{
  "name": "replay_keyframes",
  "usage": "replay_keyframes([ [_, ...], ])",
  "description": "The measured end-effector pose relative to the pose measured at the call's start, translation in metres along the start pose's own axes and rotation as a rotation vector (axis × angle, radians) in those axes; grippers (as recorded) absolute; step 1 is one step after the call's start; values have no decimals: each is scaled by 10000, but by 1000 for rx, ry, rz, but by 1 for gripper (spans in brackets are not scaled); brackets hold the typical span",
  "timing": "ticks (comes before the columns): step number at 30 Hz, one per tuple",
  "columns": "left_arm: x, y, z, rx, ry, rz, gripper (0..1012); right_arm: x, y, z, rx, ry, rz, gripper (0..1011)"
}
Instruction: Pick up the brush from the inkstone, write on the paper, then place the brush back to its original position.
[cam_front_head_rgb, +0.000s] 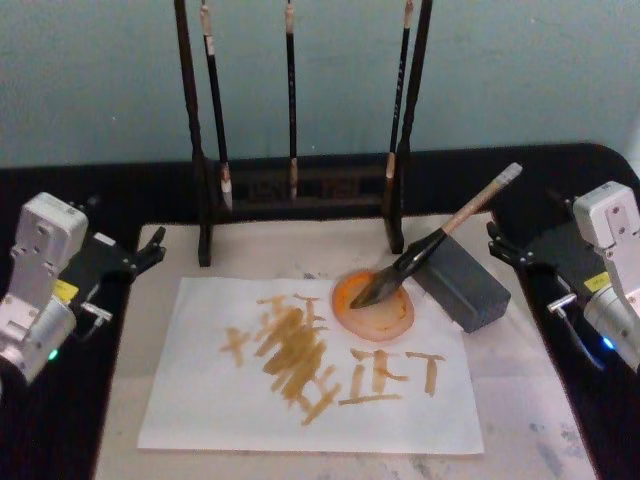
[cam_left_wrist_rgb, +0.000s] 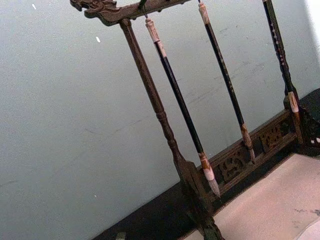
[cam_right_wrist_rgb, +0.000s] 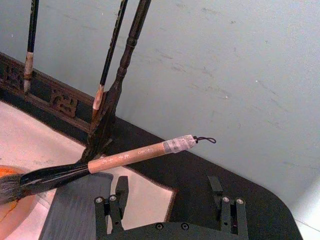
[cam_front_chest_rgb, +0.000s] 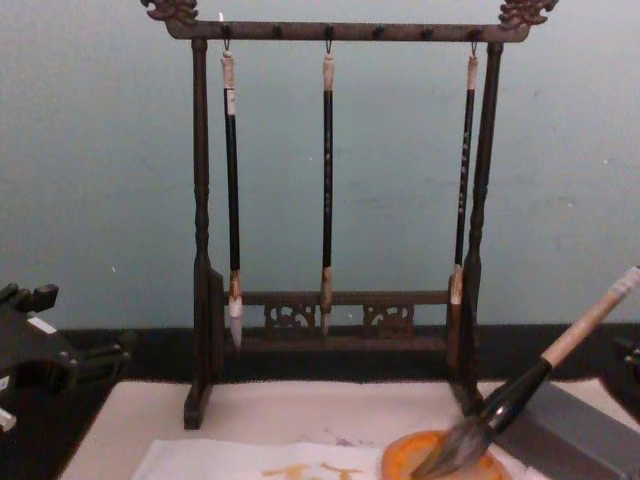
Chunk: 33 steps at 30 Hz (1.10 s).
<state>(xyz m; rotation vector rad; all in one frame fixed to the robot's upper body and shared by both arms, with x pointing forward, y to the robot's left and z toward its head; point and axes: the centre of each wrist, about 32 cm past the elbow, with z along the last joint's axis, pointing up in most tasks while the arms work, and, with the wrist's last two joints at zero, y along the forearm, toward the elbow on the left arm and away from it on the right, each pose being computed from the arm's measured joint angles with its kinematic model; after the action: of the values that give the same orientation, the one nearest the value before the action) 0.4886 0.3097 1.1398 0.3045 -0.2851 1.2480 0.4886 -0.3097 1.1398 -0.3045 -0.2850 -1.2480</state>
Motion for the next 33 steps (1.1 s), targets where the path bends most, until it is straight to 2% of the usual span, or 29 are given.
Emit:
replay_keyframes([
  [33, 0, 0, 0, 0, 0, 0, 1010, 0, 0, 0, 0, 0, 0, 1000],
])
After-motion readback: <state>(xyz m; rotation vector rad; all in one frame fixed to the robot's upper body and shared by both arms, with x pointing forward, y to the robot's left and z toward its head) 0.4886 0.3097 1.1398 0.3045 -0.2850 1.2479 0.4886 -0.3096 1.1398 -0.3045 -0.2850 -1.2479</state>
